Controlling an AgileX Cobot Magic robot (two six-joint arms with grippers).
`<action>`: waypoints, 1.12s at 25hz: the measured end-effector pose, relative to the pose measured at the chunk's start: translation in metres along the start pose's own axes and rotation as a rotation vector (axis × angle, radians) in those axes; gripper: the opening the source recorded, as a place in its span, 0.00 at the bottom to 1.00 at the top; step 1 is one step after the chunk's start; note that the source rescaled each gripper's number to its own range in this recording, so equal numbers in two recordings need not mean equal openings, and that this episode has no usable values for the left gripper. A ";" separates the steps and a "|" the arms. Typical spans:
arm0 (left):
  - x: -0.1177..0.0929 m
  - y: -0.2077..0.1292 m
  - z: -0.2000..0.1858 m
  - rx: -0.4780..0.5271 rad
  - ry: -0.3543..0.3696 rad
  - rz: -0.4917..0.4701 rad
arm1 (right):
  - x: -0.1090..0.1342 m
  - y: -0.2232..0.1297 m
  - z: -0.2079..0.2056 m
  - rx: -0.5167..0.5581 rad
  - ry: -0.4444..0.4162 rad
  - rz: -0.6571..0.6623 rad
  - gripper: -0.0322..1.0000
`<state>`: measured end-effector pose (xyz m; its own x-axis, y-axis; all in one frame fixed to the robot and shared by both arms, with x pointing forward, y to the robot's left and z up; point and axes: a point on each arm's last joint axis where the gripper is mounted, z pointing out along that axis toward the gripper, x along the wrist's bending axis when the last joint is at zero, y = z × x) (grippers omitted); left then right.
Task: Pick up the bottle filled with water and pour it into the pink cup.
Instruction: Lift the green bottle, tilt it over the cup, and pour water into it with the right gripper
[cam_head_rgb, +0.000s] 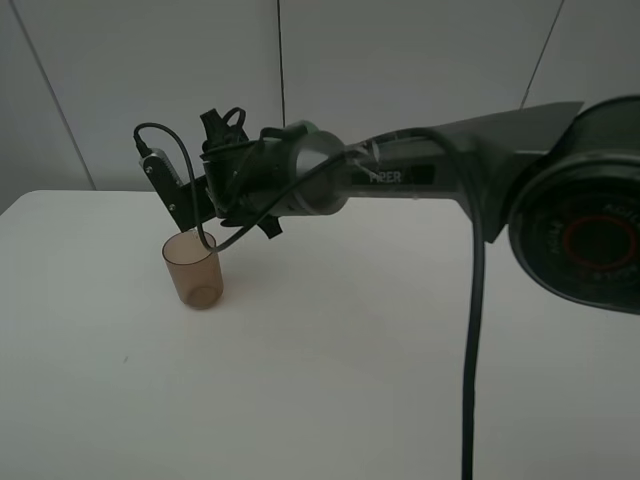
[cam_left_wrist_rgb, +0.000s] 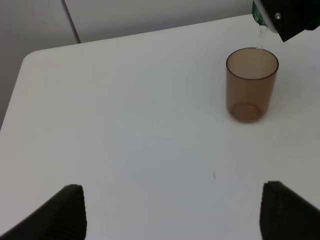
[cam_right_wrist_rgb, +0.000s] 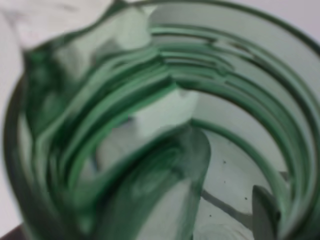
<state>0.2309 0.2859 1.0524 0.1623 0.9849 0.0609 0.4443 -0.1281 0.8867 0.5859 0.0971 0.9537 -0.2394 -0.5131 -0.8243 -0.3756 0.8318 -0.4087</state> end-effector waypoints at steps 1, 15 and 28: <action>0.000 0.000 0.000 0.000 0.000 0.000 | 0.000 0.000 0.000 0.000 -0.001 -0.003 0.03; 0.000 0.000 0.000 0.000 0.000 0.000 | -0.003 0.000 0.000 0.004 -0.034 -0.046 0.03; 0.000 0.000 0.000 0.000 0.000 0.000 | -0.005 0.000 0.000 0.000 -0.053 -0.068 0.03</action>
<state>0.2309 0.2859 1.0524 0.1623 0.9849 0.0609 0.4443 -0.1281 0.8867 0.5870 0.0997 0.9572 -0.1656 -0.5562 -0.8143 -0.3896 0.7955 -0.4641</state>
